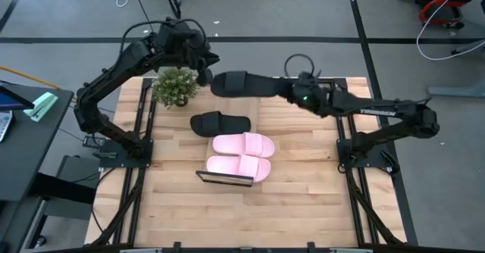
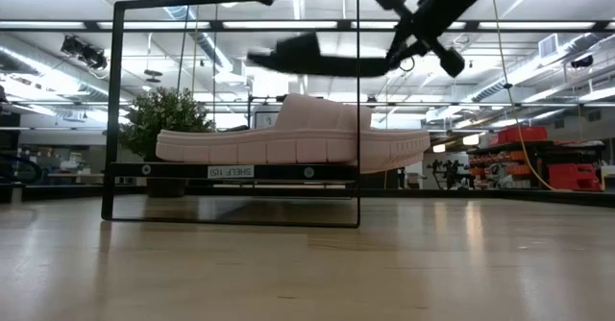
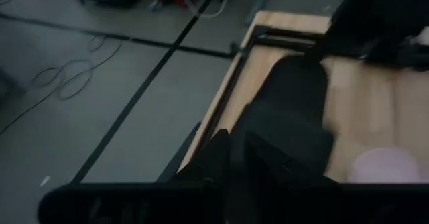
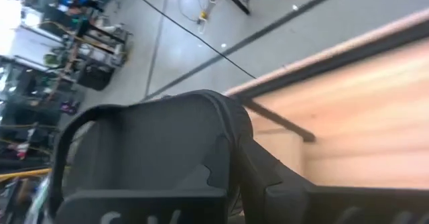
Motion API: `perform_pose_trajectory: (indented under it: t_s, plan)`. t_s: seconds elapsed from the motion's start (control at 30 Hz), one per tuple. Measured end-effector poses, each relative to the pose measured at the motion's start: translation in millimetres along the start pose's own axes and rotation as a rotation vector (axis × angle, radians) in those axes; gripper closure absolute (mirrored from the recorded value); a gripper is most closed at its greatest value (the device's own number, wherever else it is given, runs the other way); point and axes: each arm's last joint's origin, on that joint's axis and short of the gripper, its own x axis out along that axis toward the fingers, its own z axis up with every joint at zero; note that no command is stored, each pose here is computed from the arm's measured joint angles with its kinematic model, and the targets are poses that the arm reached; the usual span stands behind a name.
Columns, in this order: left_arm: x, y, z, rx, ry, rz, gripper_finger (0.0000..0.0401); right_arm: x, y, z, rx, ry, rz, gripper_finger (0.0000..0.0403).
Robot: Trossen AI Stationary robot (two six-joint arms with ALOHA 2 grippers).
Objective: Pick and place slides into the shelf
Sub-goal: Put the black slide on the shelf
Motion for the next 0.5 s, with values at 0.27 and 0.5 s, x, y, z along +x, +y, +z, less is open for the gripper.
perform_pose_trajectory:
  t_s: [0.27, 0.5]
  plan:
    - [-0.2, -4.7, 1.8, -0.008, -0.031, -0.113, 0.0362, 28.3, 3.4, -18.3, -0.006, 0.039, -0.057, 0.0391]
    - [-0.3, -13.9, 4.8, 0.009, -0.05, -0.145, 0.0362, 59.3, 13.3, -20.2, -0.04, 0.121, -0.077, 0.0391]
